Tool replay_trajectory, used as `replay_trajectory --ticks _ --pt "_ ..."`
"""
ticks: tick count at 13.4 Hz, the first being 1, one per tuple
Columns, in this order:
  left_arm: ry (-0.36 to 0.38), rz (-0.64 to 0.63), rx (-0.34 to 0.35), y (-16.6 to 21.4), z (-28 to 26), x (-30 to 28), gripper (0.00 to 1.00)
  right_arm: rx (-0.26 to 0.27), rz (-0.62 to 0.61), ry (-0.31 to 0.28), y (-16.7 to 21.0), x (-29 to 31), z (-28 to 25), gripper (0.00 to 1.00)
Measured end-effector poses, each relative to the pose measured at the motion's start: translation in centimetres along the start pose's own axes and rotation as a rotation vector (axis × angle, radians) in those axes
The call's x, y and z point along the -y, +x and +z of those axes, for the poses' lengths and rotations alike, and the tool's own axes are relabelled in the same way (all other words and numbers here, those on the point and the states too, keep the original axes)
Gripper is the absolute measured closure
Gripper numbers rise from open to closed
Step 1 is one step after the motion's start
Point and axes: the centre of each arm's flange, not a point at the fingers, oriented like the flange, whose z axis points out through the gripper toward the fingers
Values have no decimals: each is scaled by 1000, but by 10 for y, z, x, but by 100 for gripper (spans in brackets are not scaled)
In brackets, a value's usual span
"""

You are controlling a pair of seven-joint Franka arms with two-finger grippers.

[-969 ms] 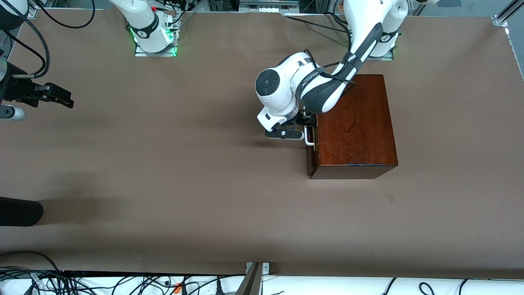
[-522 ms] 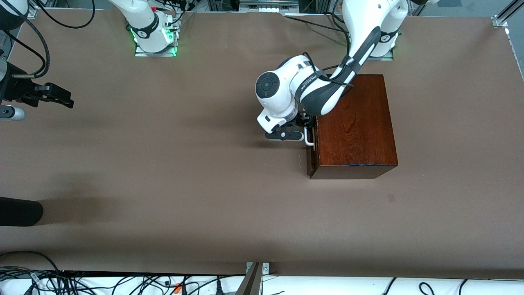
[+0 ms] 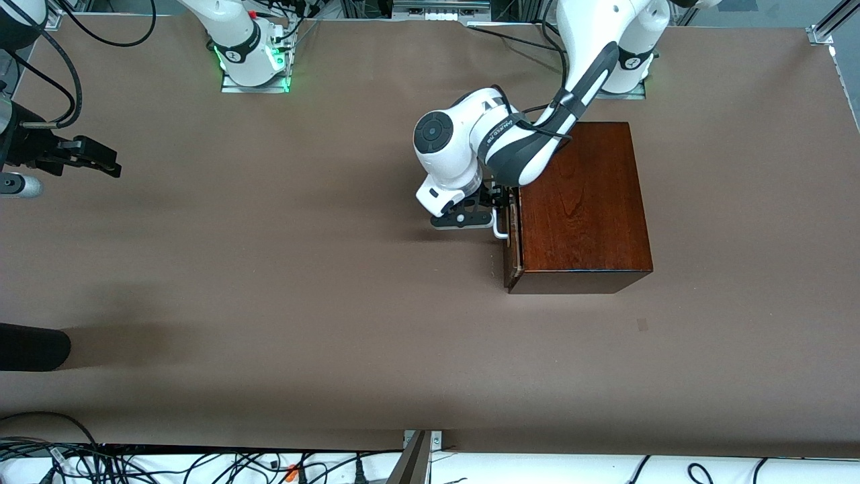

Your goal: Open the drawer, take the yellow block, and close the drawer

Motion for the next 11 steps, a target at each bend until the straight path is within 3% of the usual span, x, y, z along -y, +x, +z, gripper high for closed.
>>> replay_trajectory --ticks 6,11 --pt "-122 -48 -19 2 -17 -15 0 0 0 0 0 0 0 0" --pt "-119 -30 -29 -4 -18 -28 0 0 0 0 0 0 0 0"
